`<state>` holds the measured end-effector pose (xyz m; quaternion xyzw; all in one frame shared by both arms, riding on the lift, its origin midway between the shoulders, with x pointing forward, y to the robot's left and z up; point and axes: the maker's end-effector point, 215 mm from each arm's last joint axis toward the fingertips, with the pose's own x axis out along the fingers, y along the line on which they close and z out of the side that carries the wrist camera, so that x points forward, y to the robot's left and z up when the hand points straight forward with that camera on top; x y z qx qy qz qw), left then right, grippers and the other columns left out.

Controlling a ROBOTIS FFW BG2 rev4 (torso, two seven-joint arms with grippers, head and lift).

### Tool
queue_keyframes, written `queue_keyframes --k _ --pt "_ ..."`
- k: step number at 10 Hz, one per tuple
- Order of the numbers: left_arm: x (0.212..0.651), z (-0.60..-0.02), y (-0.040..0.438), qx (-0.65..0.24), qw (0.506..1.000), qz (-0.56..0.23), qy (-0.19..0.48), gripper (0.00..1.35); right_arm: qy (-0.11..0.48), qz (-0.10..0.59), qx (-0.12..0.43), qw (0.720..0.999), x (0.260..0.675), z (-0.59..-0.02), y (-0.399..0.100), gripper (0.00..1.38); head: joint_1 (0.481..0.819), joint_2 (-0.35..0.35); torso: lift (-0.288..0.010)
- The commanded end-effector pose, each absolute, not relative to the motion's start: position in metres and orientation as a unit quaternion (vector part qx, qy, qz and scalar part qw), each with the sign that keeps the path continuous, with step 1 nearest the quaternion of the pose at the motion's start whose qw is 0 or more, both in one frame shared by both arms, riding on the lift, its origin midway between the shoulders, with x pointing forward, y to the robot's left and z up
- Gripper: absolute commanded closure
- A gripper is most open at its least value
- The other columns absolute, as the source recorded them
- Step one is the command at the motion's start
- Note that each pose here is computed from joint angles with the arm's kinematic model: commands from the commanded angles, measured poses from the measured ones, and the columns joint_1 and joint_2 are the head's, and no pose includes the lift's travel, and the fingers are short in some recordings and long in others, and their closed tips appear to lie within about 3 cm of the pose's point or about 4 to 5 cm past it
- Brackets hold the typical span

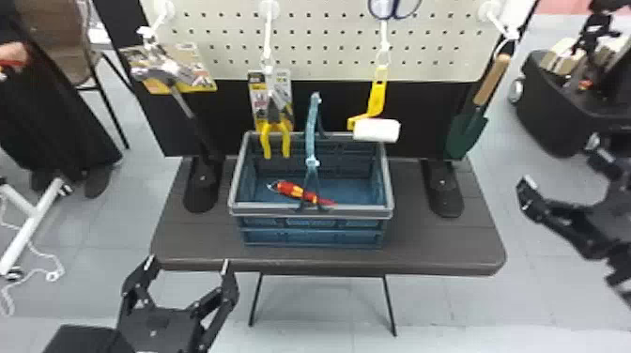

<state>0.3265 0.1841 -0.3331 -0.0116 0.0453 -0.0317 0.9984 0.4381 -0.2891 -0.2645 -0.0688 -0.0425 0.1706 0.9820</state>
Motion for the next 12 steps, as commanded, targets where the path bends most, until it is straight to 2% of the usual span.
queue_keyframes --k 1,3,6,8,12 --pt "0.331 -0.326 0.179 -0.007 0.998 -0.042 0.038 0.27 -0.052 0.171 -0.087 0.98 0.454 -0.235 -0.309 0.13 0.819 0.008 -0.1" --pt "0.334 -0.32 0.178 -0.006 0.998 -0.046 0.032 0.27 -0.064 0.197 -0.11 0.972 0.475 -0.2 -0.312 0.13 0.819 0.008 -0.1" --pt "0.341 -0.31 0.172 -0.01 0.998 -0.055 0.021 0.27 -0.07 0.233 -0.108 0.964 0.514 -0.171 -0.322 0.13 0.819 0.008 -0.1" --pt "0.341 -0.309 0.166 -0.017 0.998 -0.06 0.021 0.27 -0.085 0.25 -0.124 0.957 0.531 -0.13 -0.32 0.13 0.819 0.008 -0.1" --pt "0.344 -0.308 0.16 -0.022 0.997 -0.067 0.02 0.27 -0.064 0.354 -0.088 0.929 0.586 -0.096 -0.285 0.13 0.819 0.008 -0.1"
